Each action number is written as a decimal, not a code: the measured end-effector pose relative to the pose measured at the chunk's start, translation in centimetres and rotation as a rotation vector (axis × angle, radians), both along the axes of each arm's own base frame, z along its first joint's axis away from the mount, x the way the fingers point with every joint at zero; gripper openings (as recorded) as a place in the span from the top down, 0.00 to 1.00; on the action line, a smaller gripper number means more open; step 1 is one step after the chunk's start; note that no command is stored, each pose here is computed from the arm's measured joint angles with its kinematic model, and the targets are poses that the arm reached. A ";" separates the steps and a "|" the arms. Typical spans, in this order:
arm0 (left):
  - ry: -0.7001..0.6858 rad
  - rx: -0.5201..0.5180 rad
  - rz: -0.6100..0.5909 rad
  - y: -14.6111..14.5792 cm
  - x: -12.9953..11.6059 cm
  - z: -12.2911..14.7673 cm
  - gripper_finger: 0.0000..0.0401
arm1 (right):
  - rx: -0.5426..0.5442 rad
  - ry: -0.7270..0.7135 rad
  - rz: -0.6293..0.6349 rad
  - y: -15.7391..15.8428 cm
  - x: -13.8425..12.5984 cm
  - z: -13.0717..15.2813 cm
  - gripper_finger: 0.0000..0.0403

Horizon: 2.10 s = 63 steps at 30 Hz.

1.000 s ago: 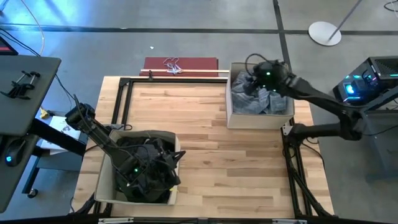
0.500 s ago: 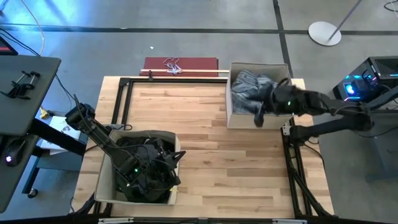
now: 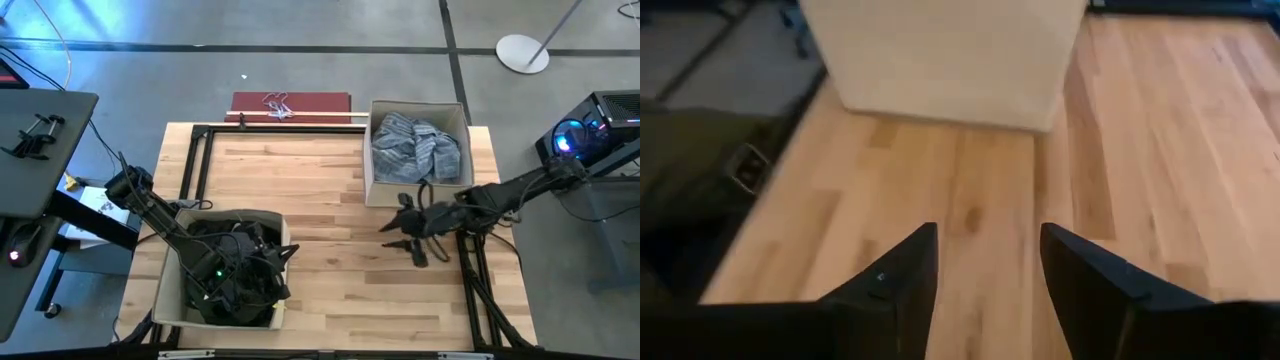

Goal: Sort clothes
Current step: Move the bottom laundry organizer beside the top laundry organizer

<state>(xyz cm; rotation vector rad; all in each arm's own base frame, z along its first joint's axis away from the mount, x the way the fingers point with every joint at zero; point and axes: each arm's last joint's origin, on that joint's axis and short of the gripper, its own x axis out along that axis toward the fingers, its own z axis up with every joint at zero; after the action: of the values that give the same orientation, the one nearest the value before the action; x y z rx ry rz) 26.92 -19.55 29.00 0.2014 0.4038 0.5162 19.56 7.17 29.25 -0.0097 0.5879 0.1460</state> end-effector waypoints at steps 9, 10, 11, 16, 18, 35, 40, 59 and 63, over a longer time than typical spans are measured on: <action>0.028 -0.033 -0.093 0.0 -0.2 2.3 1.00 | 0.066 -0.143 -0.046 -0.6 -3.0 2.4 0.68; 0.033 -0.065 -0.146 0.1 -0.4 3.5 1.00 | 0.070 -0.149 -0.056 -0.6 -3.1 2.5 0.68; 0.036 -0.105 -0.212 0.1 -0.5 5.0 1.00 | 0.075 -0.153 -0.064 -0.7 -3.2 2.5 0.68; 0.129 -0.333 -0.710 -0.8 -1.6 10.5 0.96 | 0.066 -0.141 -0.079 -0.6 -2.9 2.3 0.68; 0.135 -0.477 -0.808 -1.2 -2.1 12.1 0.91 | 0.056 -0.130 -0.083 -0.5 -2.6 2.1 0.68; 0.624 -0.923 -0.245 -4.2 -8.0 5.5 0.47 | -0.009 -0.135 -0.063 0.3 -0.7 1.3 0.68; 0.674 -0.883 -0.384 -6.6 -7.5 3.1 0.48 | -0.014 -0.148 -0.058 0.3 -0.6 1.4 0.68; 1.033 -0.282 -0.558 -2.6 -1.6 -2.4 0.97 | -0.001 -0.158 -0.063 0.3 -0.6 1.5 0.68; 1.044 -0.159 -0.602 0.9 1.1 -2.5 0.99 | 0.001 -0.158 -0.064 0.3 -0.6 1.5 0.68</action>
<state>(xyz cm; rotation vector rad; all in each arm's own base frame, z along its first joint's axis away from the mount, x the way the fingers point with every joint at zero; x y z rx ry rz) 27.99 -18.67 26.52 0.4163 1.3422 -0.2659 18.97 7.51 30.76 -0.0019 0.4300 0.0825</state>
